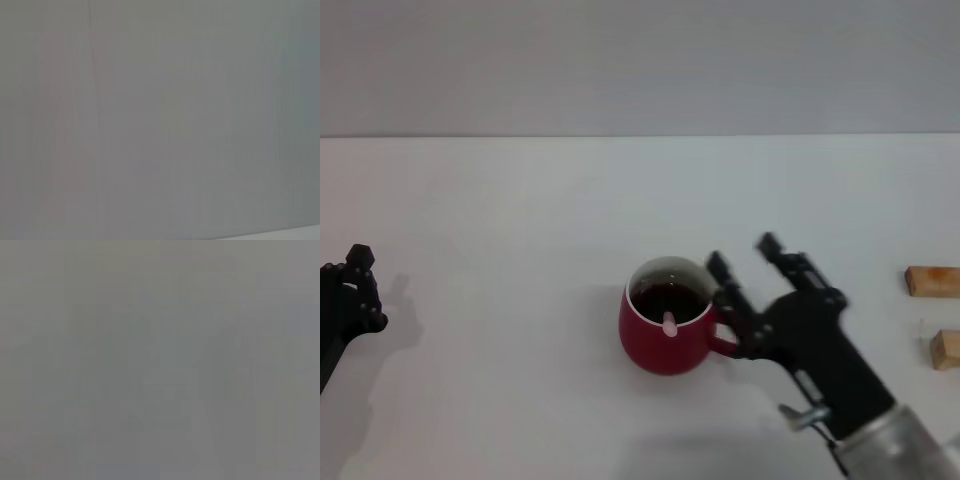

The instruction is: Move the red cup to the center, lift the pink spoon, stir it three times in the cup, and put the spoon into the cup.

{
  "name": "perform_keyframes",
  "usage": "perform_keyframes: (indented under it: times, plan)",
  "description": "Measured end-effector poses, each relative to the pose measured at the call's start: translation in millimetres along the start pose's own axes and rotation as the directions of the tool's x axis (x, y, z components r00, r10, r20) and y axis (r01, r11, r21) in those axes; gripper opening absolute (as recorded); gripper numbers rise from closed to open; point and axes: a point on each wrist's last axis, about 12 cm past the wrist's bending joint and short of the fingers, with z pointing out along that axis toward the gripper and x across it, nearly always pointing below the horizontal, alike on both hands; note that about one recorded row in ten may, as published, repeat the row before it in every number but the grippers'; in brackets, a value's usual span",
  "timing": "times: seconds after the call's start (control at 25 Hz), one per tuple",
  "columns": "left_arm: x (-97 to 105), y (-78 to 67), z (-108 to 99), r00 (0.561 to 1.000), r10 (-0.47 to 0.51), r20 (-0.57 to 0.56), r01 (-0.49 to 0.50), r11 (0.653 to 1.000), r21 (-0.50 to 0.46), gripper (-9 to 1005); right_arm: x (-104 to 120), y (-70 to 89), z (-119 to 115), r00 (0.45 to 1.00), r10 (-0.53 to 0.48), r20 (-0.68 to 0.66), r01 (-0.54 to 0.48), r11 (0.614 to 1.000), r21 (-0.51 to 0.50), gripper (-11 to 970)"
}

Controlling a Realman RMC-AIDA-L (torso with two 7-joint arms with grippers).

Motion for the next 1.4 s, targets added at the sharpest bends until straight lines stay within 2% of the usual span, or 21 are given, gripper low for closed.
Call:
perform_keyframes:
  times: [0.12,0.2,0.24,0.4,0.48,0.6,0.64,0.8,0.96,1.08,1.2,1.4]
  plan:
    - [0,0.0,-2,1.000,0.000,0.005,0.000,1.000,-0.001,-1,-2,-5.2,-9,0.999,-0.031,0.027,0.030,0.998,0.055,536]
    - [0,0.0,-4,1.000,-0.003,0.005,0.003,1.000,-0.005,-1,-4,-11.3,-22,0.996,-0.080,0.043,0.073,0.987,0.141,536]
    - [0,0.0,-4,1.000,-0.003,0.005,0.003,1.000,-0.005,-1,-4,-11.3,-22,0.996,-0.080,0.043,0.073,0.987,0.141,536]
    - [-1,0.0,-9,1.000,-0.002,0.024,0.002,1.000,-0.009,-1,-6,-22.8,-46,0.993,-0.103,0.060,0.082,0.956,0.281,536]
    - [-1,0.0,-10,1.000,-0.003,0.029,0.003,1.000,-0.009,-1,-7,-24.7,-50,0.992,-0.114,0.058,0.091,0.948,0.306,537]
    - [-1,-0.1,-15,0.999,-0.006,0.040,0.007,1.000,-0.013,-1,-8,-31.6,-67,0.985,-0.168,0.038,0.137,0.900,0.414,537]
    - [-1,-0.1,-15,0.999,-0.006,0.040,0.007,1.000,-0.013,-1,-8,-31.6,-67,0.985,-0.168,0.038,0.137,0.900,0.414,544]
    - [0,0.1,-19,0.999,-0.009,0.040,0.009,1.000,-0.018,-1,-9,-44.4,-85,0.981,-0.195,0.009,0.160,0.825,0.542,573]
    - [1,-0.2,-21,0.999,-0.009,0.037,0.009,1.000,-0.022,-2,-11,-48.0,-90,0.977,-0.215,0.017,0.169,0.812,0.559,603]
    - [0,-0.5,-23,0.999,-0.011,0.043,0.012,1.000,-0.024,-2,-12,-46.6,-92,0.973,-0.229,0.026,0.178,0.819,0.546,624]
    - [1,-1.6,-27,0.999,-0.010,0.049,0.011,1.000,-0.028,-2,-11,-44.1,-90,0.971,-0.236,0.024,0.192,0.841,0.506,643]
    - [3,-2.5,-33,0.999,0.022,0.040,-0.021,0.999,-0.042,-2,-11,-45.4,-87,0.971,-0.235,0.029,0.188,0.840,0.508,662]
